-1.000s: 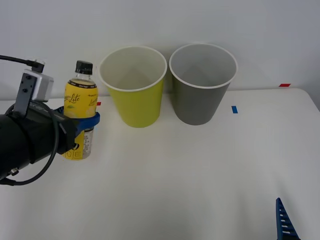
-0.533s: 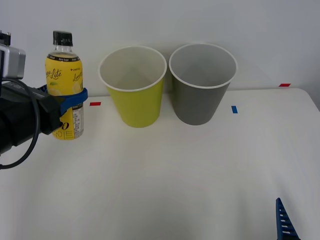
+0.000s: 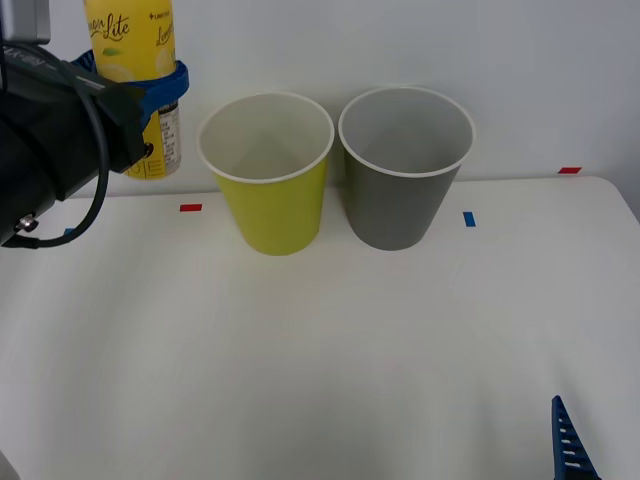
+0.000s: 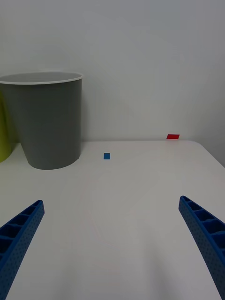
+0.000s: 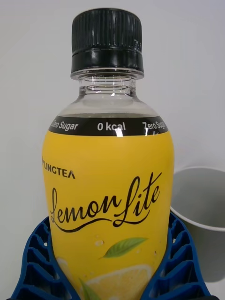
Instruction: Put cans in the gray bin and PET bottles in the light green bin.
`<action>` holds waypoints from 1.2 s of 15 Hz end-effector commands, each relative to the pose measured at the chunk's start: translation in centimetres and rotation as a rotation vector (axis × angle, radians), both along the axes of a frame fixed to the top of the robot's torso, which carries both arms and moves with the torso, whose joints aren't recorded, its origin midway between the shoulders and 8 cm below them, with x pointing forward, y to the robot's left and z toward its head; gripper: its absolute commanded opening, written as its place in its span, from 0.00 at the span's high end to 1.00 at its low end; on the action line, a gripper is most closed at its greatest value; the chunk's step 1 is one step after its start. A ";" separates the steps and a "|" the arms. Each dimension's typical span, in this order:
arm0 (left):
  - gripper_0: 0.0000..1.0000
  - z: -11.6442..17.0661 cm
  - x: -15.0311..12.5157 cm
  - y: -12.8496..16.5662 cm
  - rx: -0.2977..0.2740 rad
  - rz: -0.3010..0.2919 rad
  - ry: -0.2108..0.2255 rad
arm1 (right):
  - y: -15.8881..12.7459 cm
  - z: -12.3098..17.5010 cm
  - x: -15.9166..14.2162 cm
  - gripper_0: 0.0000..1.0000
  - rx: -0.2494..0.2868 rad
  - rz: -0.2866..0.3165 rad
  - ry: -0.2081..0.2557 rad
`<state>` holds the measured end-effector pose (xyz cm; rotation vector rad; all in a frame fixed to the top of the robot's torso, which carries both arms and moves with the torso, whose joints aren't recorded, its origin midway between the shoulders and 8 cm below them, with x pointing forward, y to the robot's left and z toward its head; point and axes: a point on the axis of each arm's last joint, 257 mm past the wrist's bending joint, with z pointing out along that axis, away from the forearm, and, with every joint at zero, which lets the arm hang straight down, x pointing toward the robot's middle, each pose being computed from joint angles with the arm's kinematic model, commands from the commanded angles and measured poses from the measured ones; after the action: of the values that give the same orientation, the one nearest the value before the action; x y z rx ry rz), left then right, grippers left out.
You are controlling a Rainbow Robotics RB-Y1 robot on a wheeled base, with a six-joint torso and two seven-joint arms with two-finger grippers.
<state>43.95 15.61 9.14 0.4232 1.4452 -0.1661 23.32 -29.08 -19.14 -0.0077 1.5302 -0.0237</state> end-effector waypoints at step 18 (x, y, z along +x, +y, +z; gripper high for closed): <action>1.00 -2.8 13.9 -7.3 -0.133 -0.004 -0.110 | 0.0 0.0 0.0 0.00 0.000 0.000 0.000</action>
<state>57.16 8.41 6.59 0.3235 1.3266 -0.2446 23.32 -29.08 -19.14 -0.0077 1.5302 -0.0237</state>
